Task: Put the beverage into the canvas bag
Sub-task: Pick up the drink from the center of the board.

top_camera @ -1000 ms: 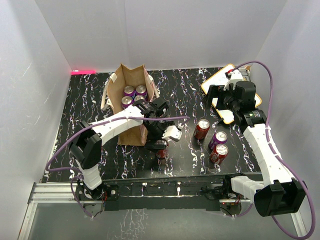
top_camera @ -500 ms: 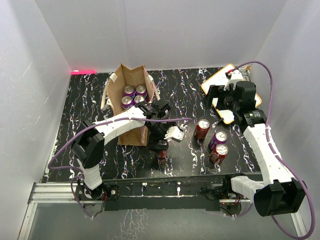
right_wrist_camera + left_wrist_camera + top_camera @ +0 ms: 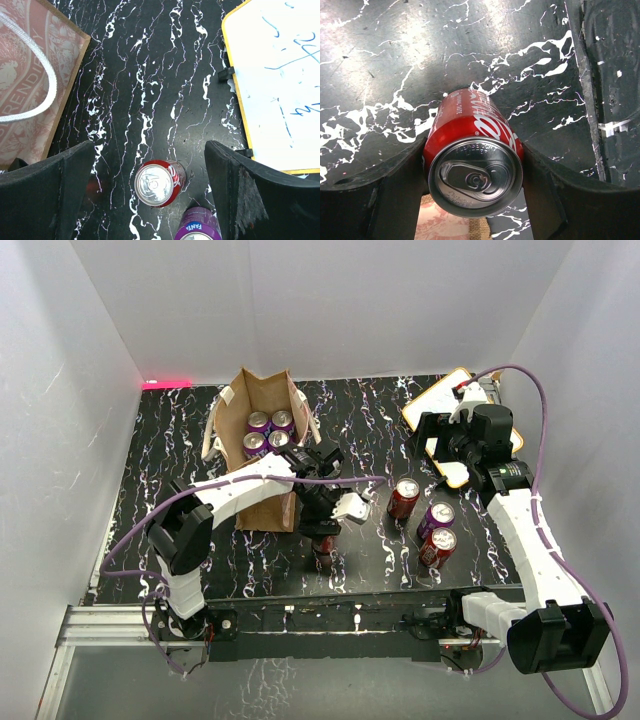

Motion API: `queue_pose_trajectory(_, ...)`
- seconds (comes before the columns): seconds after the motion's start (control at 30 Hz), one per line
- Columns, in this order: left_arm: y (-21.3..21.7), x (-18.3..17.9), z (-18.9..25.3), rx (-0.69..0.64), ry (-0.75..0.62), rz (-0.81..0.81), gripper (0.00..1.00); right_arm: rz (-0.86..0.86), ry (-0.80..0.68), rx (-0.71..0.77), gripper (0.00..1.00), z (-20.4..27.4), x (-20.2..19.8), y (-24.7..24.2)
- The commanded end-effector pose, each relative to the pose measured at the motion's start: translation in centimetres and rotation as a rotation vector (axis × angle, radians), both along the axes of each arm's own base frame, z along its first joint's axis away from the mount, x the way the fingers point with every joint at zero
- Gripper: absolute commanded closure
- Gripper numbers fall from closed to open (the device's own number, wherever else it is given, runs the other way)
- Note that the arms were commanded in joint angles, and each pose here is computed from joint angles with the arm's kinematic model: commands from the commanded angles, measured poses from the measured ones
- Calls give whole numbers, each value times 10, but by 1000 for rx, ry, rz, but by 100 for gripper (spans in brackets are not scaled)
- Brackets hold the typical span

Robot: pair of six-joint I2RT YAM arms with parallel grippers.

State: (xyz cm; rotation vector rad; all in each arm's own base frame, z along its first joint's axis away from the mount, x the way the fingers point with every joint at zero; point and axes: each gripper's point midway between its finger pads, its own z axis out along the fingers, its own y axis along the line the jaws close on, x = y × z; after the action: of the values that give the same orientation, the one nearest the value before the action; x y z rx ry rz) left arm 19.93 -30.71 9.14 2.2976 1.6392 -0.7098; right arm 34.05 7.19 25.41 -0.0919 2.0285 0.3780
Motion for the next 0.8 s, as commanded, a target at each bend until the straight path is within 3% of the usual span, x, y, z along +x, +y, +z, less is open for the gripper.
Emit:
queue_pose_trajectory(0.0, -23, 18, 52, -118, -95, 38, 61, 6, -72, 11, 5, 19, 6, 0)
queue_pose_trajectory(0.53, -57, 72, 213, -468, -310, 191, 100, 37, -80, 3, 7, 31, 21, 2)
queue_pose_trajectory(0.77, -33, 105, 290, -655, -345, 347, 100, 76, -88, 2, 8, 41, 31, 8)
